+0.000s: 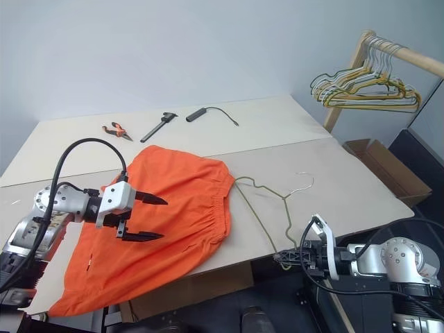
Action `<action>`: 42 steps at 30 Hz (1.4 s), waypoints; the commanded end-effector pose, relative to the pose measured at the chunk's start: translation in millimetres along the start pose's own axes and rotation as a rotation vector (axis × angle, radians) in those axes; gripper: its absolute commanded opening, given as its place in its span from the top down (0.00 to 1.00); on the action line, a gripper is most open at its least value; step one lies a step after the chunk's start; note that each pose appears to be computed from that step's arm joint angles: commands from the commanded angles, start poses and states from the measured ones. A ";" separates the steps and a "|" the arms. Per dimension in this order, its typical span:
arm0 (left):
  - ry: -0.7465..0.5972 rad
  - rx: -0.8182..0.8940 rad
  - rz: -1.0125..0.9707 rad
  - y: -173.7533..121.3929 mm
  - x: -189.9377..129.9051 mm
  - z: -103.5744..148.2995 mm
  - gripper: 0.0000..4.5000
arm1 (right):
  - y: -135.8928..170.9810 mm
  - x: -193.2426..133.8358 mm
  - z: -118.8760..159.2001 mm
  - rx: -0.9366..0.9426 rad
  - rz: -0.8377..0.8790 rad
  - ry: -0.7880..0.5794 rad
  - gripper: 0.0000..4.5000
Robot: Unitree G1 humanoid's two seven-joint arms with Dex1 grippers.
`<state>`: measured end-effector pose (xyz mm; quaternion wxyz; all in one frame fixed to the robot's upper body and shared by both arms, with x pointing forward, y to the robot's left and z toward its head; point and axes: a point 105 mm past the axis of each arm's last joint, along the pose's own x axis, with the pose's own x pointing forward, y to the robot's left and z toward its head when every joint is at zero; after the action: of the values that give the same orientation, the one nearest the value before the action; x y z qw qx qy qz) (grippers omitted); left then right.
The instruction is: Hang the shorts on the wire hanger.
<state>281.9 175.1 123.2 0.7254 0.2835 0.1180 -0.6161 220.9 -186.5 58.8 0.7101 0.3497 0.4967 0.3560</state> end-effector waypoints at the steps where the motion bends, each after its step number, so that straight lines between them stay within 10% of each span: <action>1: 0.002 0.039 0.012 2.1 -3.0 5.7 0.01 | 12.7 1.0 2.9 -0.040 0.046 0.010 1.00; 42: 0.016 0.049 0.019 0.0 -0.4 0.9 0.01 | 19.1 7.9 -5.3 -0.040 0.110 0.064 1.00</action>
<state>279.2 175.9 115.2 0.7241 0.2890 0.1240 -0.6138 216.3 -173.8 60.2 0.6867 0.3564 0.4991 0.3903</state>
